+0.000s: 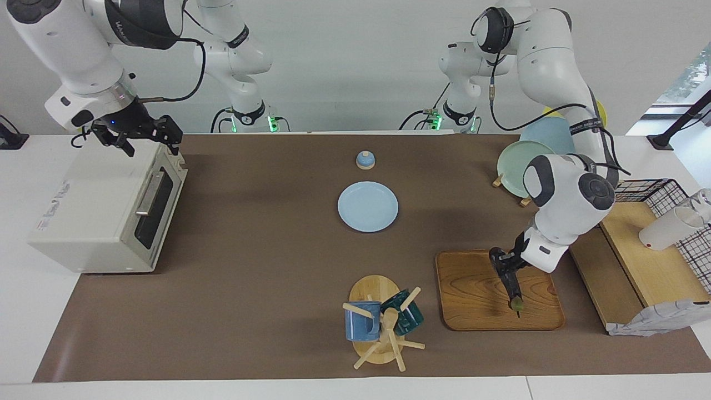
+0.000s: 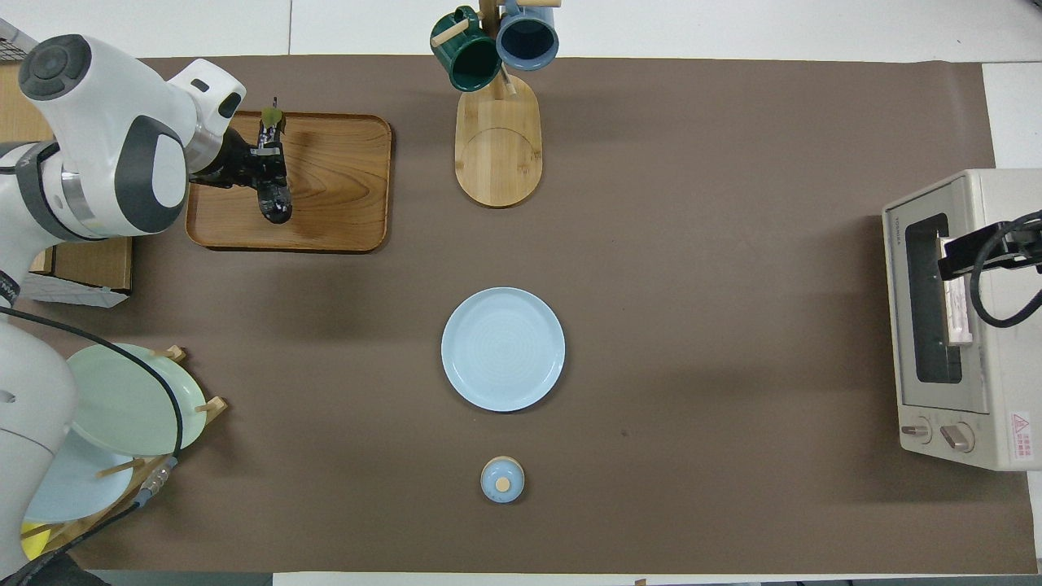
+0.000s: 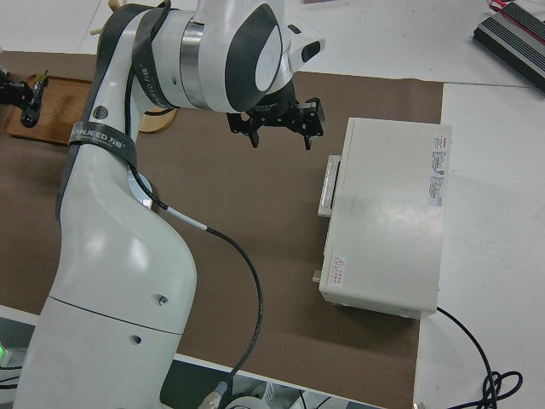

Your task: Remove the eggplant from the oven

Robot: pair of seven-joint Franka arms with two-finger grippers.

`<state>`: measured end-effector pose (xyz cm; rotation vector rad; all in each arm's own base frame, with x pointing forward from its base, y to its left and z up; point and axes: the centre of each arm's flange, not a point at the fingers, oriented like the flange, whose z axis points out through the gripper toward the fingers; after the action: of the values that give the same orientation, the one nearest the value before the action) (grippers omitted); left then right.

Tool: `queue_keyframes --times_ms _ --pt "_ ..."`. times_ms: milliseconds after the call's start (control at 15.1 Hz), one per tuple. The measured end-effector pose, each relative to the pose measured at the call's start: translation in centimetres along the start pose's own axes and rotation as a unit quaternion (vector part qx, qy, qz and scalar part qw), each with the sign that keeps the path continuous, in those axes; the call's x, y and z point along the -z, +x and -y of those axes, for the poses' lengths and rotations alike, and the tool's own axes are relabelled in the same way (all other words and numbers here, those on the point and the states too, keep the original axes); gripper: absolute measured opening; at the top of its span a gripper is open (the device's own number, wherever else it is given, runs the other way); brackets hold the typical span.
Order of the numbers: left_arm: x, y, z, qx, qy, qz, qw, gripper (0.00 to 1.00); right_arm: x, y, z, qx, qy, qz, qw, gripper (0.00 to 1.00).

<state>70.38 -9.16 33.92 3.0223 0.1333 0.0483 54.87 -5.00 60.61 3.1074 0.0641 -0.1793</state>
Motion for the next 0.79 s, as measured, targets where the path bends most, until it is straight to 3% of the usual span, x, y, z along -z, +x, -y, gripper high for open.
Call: queue_keyframes --times_ms 264,397,661,727,793 --pt "-0.8 0.0 -0.4 -0.014 -0.001 -0.001 1.0 0.33 0.4 0.0 0.0 0.0 -0.001 -0.004 1.0 1.0" --pt "-0.7 0.0 -0.3 -0.026 -0.001 0.001 1.0 0.48 0.4 0.0 0.0 0.0 -0.001 -0.004 1.0 1.0" --pt "2.4 0.4 0.1 -0.029 -0.002 -0.004 1.0 0.92 0.7 0.0 0.2 0.002 -0.001 -0.007 1.0 1.0" --pt "4.4 0.4 0.5 -0.026 -0.003 -0.009 1.0 1.0 0.8 0.0 0.3 0.003 -0.001 -0.008 1.0 1.0" --pt "6.7 0.1 0.8 -0.024 -0.003 -0.011 1.0 1.0 0.8 0.0 0.3 0.003 -0.001 -0.008 1.0 1.0"
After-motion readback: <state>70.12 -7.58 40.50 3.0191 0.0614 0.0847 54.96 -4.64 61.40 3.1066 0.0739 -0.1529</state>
